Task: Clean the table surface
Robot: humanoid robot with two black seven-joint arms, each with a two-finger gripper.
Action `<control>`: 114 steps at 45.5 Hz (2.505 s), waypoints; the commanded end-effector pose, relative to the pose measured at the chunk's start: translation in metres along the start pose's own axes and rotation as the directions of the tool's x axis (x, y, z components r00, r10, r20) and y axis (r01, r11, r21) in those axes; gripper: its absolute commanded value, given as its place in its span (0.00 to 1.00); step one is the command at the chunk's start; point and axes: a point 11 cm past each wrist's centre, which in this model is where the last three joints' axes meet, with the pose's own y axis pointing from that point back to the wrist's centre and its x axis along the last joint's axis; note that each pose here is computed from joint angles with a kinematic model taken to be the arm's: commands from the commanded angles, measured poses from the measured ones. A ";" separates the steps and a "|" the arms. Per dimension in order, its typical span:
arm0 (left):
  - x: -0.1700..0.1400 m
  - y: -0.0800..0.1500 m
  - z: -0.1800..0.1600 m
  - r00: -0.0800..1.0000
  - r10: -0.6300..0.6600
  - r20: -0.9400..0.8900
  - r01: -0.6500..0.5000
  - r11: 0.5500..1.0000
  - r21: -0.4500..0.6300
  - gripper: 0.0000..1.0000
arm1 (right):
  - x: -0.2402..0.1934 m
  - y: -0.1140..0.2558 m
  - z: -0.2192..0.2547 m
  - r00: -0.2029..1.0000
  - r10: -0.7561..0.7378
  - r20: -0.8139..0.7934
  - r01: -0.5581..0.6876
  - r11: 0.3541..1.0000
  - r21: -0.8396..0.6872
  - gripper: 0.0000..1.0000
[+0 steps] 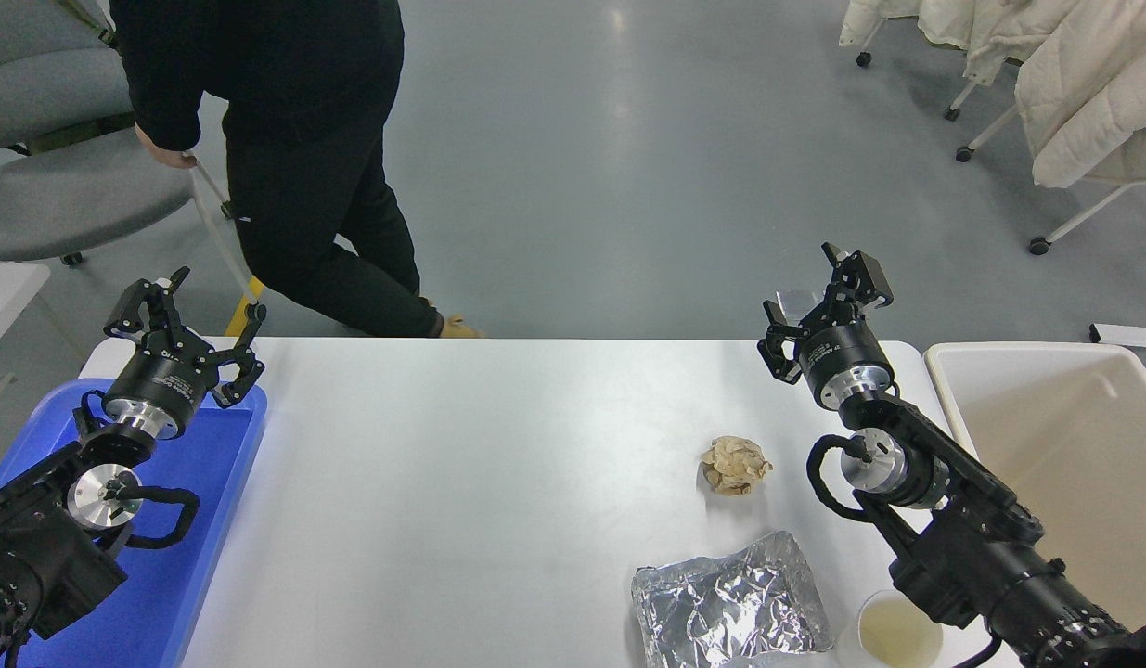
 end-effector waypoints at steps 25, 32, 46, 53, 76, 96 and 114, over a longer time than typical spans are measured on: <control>0.000 0.000 0.000 1.000 0.000 0.000 0.000 1.000 0.000 1.00 | 0.028 0.010 -0.080 0.585 -0.358 -0.727 0.192 0.933 -0.305 1.00; 0.000 0.000 0.000 1.000 0.000 0.000 0.000 1.000 0.000 1.00 | 0.037 0.034 -0.097 0.510 -0.444 -0.737 0.178 0.893 -0.414 1.00; 0.000 0.000 0.000 1.000 -0.001 0.000 0.001 1.000 -0.001 1.00 | 0.085 0.098 -0.130 0.345 -0.601 -0.721 -0.015 0.764 -0.645 1.00; 0.000 0.000 0.000 1.000 0.000 0.000 0.000 1.000 0.000 1.00 | 0.117 0.138 -0.140 0.337 -0.652 -0.680 -0.124 0.685 -0.718 1.00; -0.001 0.000 0.000 1.000 -0.002 -0.001 0.002 1.000 -0.001 1.00 | 0.195 0.269 -0.128 0.375 -0.774 -0.511 -0.321 0.408 -0.855 1.00; -0.001 0.000 0.000 1.000 -0.002 -0.001 0.002 1.000 -0.001 1.00 | 0.185 0.280 -0.109 0.415 -0.786 -0.458 -0.276 0.372 -0.887 1.00; -0.001 0.000 0.000 1.000 -0.002 -0.001 0.002 1.000 -0.001 1.00 | 0.164 0.266 -0.081 0.507 -0.761 -0.405 -0.184 0.363 -0.913 1.00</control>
